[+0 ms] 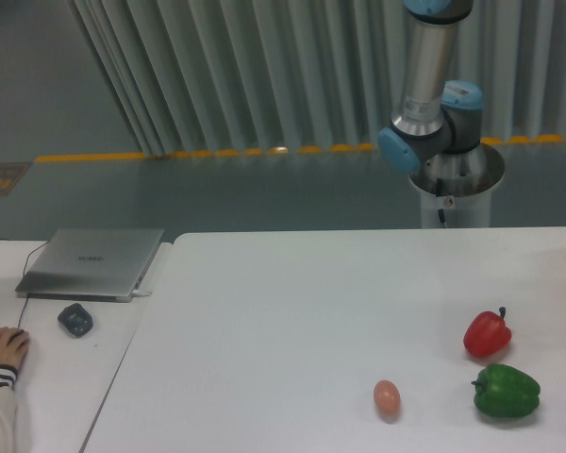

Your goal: Place the triangular bread on the table

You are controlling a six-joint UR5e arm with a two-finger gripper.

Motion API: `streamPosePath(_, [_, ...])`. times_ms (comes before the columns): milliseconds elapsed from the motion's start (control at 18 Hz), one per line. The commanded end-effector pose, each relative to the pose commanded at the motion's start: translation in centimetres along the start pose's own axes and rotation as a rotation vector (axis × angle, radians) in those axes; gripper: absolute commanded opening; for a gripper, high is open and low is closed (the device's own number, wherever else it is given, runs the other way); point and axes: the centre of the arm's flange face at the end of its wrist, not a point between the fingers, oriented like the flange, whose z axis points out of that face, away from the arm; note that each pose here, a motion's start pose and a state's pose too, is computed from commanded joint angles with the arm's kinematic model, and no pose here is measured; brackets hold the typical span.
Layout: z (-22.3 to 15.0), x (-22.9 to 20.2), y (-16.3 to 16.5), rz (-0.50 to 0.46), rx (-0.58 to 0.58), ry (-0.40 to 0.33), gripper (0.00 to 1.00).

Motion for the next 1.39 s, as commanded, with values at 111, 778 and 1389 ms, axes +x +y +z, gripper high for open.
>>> streamPosePath(111, [0.8,-0.1,0.3,0.002,-0.031,0.027,1.0])
streamPosePath(778, [4.9,-0.9,0.3,0.005,-0.011,0.057,0.99])
streamPosePath(1389, [3.9,-1.5,1.3,-0.004,-0.032,0.024,0.14])
